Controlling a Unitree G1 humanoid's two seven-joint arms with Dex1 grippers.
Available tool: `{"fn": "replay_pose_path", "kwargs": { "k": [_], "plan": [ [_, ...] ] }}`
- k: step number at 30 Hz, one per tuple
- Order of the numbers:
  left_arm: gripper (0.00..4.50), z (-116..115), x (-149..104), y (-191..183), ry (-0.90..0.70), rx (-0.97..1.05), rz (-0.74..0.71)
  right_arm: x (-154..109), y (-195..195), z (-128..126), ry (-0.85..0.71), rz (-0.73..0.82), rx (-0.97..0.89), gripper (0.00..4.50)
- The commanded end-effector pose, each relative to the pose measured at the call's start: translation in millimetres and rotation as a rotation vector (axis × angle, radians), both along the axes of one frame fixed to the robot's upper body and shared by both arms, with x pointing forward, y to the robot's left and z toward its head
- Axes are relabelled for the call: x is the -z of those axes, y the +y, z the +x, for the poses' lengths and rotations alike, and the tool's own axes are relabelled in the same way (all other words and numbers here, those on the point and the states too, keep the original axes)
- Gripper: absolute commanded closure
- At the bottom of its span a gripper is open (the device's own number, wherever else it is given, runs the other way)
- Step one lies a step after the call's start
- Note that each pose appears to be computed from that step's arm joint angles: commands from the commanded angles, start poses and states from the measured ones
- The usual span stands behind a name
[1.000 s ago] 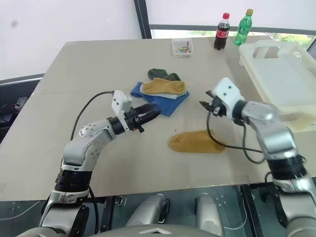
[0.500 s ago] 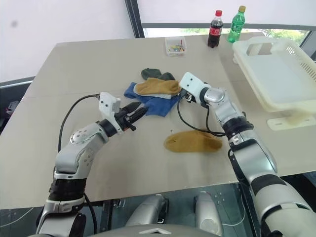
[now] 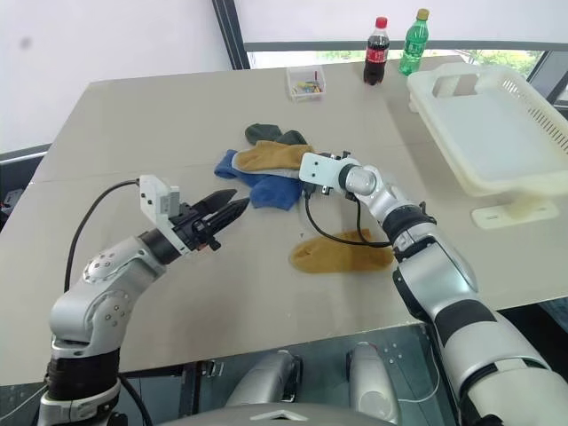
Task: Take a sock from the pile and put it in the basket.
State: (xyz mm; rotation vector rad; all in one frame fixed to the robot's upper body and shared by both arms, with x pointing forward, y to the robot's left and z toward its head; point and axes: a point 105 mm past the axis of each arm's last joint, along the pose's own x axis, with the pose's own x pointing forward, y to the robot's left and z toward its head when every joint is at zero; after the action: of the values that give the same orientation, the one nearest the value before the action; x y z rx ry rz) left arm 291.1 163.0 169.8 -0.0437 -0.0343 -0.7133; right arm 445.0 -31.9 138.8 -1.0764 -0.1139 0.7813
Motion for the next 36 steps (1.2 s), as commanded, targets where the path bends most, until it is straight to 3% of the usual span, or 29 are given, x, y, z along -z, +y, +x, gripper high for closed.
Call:
{"fn": "replay_pose_path", "kwargs": {
  "k": [1, 11, 14, 16, 17, 30, 36],
  "plan": [
    [2.56, -9, -18, 4, -0.076, 0.024, -0.001, -25, 11, 1, -0.099, 0.008, -0.038, 2.52],
    [2.56, -11, -15, 4, -0.08, 0.022, 0.007, -26, 13, 1, -0.114, 0.009, -0.043, 2.52],
    [2.52, -17, -19, 6, -0.087, 0.036, -0.001, -23, 14, 1, -0.109, 0.002, -0.041, 3.35],
    [2.52, -22, -22, 8, -0.091, 0.047, -0.007, -23, 14, 1, -0.108, 0.002, -0.042, 4.37],
    [2.52, -24, -23, 11, -0.093, 0.051, -0.009, -23, 15, 1, -0.108, 0.003, -0.043, 4.45],
    [2.52, -64, -23, 52, -0.062, 0.049, 0.054, -31, 11, -7, -0.109, 0.008, -0.122, 4.45],
    [2.52, -68, -18, 62, -0.054, 0.023, 0.071, -38, 2, -23, -0.112, -0.02, -0.209, 4.45]
  ]
}}
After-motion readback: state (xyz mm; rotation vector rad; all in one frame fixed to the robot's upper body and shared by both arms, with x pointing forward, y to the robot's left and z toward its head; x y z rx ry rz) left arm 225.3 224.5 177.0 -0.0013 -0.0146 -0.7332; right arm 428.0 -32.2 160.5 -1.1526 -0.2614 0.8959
